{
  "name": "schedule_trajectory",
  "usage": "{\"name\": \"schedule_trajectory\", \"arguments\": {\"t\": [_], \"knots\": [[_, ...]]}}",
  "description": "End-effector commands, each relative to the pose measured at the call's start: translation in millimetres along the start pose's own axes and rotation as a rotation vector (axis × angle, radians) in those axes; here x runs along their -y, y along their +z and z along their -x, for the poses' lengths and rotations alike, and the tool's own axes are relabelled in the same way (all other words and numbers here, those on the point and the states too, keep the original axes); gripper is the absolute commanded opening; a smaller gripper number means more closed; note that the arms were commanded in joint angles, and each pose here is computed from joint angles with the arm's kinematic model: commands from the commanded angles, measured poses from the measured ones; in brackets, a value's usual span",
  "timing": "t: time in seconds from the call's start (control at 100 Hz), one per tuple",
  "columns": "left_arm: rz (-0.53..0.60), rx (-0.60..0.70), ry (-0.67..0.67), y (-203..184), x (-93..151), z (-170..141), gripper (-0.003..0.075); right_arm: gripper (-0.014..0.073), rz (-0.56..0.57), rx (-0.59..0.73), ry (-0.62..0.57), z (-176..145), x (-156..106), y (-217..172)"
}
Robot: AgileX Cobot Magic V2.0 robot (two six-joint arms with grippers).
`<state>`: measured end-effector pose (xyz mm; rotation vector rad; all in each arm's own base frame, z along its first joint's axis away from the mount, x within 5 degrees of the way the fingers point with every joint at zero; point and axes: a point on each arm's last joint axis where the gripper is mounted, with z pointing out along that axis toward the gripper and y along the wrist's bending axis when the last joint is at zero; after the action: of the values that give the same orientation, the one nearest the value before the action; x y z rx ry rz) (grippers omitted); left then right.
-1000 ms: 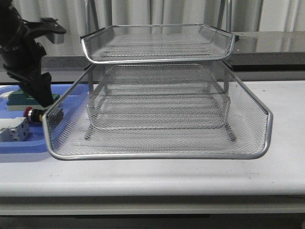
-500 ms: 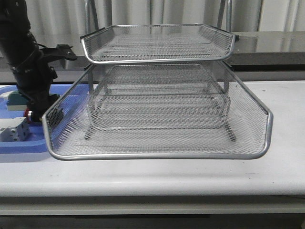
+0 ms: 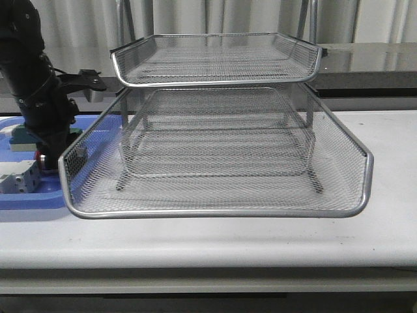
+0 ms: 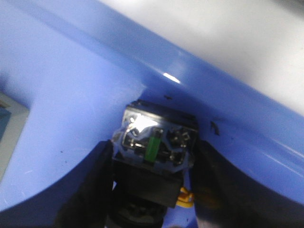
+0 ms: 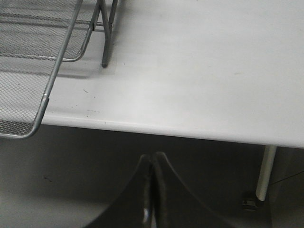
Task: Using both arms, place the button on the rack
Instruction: 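Lower the left gripper onto the red-capped push button and grasp it, then lift the push button with the left gripper toward the pulled-out tray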
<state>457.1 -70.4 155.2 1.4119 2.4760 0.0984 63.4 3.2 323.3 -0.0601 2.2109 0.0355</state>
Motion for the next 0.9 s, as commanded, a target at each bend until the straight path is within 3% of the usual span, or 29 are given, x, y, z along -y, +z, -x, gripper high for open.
{"name": "schedule_trajectory", "arguments": {"t": [0.0, 0.13, 0.4, 0.67, 0.89], "knots": [[0.075, 0.072, 0.0, -31.6, -7.8, 11.6, 0.0083, -0.007, -0.001, 0.085, -0.011, 12.8, 0.2, -6.4], [0.07, 0.071, 0.0, -42.7, -12.0, 16.1, 0.0004, -0.007, -0.001, 0.085, -0.011, 12.8, 0.2, -6.4], [0.055, 0.056, 0.014, -99.4, -20.5, 24.8, 0.0003, -0.007, -0.001, 0.085, -0.011, 12.8, 0.2, -6.4], [0.072, 0.006, 0.036, -160.3, -11.9, 15.0, 0.0003, -0.007, -0.001, 0.085, -0.011, 12.8, 0.2, -6.4], [0.138, 0.092, 0.017, -212.4, -0.7, 12.5, 0.0003, -0.007, -0.001, 0.085, -0.011, 12.8, 0.2, -6.4]]}}
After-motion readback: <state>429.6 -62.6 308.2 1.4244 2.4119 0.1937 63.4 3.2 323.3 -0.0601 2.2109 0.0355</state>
